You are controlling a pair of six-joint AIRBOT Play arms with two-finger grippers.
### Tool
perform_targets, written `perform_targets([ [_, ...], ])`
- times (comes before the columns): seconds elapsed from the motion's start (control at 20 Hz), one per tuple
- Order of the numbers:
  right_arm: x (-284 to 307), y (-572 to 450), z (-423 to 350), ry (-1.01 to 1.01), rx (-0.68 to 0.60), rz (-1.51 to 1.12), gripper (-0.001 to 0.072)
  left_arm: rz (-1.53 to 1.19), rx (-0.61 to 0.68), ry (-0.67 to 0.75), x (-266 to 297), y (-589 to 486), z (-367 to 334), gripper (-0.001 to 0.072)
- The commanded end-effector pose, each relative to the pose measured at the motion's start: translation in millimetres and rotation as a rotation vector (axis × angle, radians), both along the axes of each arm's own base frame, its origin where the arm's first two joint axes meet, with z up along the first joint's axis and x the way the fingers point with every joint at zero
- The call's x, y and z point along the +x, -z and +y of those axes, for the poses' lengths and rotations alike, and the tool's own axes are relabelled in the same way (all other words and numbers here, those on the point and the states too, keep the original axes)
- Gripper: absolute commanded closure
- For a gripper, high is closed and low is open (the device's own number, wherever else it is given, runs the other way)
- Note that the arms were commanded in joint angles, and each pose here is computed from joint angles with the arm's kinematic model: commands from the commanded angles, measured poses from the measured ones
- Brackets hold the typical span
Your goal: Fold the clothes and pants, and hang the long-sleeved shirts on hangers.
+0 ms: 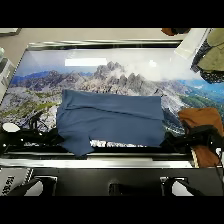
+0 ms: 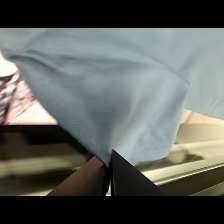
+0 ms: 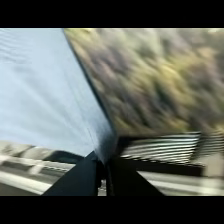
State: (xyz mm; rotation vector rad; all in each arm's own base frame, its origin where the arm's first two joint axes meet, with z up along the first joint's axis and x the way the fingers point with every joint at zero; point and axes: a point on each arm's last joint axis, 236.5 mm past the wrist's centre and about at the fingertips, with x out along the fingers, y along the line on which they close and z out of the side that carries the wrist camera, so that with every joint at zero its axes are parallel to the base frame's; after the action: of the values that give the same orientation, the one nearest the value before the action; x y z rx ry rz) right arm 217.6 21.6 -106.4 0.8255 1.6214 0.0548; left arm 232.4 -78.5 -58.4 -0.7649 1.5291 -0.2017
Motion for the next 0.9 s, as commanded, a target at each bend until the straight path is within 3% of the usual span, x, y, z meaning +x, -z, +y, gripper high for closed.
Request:
perform_targets([
  [0.0,-31.6,-25.4,-8.4,-0.034,-0.074,0.064,0.0682,0.042,0.177,0.07,-23.2,-29.2,33.9,0.0693],
  [0.2,-37.2,-57.0,-21.1,0.006,-0.197,-0.023,0.0682,-0.026,0.203,0.148,-35.5,-63.7,29.2,0.0693],
  [0.55,63.1,-96.3,-17.8,0.015,-0.074,-0.273,0.0681,-0.169,0.243,0.209,58.2,-61.8,16.0,0.0693],
  [0.85,142.6,-83.6,-32.9,-0.024,-0.049,-0.288,0.068,-0.155,0.226,0.283,142.0,-38.8,22.1,0.0692],
])
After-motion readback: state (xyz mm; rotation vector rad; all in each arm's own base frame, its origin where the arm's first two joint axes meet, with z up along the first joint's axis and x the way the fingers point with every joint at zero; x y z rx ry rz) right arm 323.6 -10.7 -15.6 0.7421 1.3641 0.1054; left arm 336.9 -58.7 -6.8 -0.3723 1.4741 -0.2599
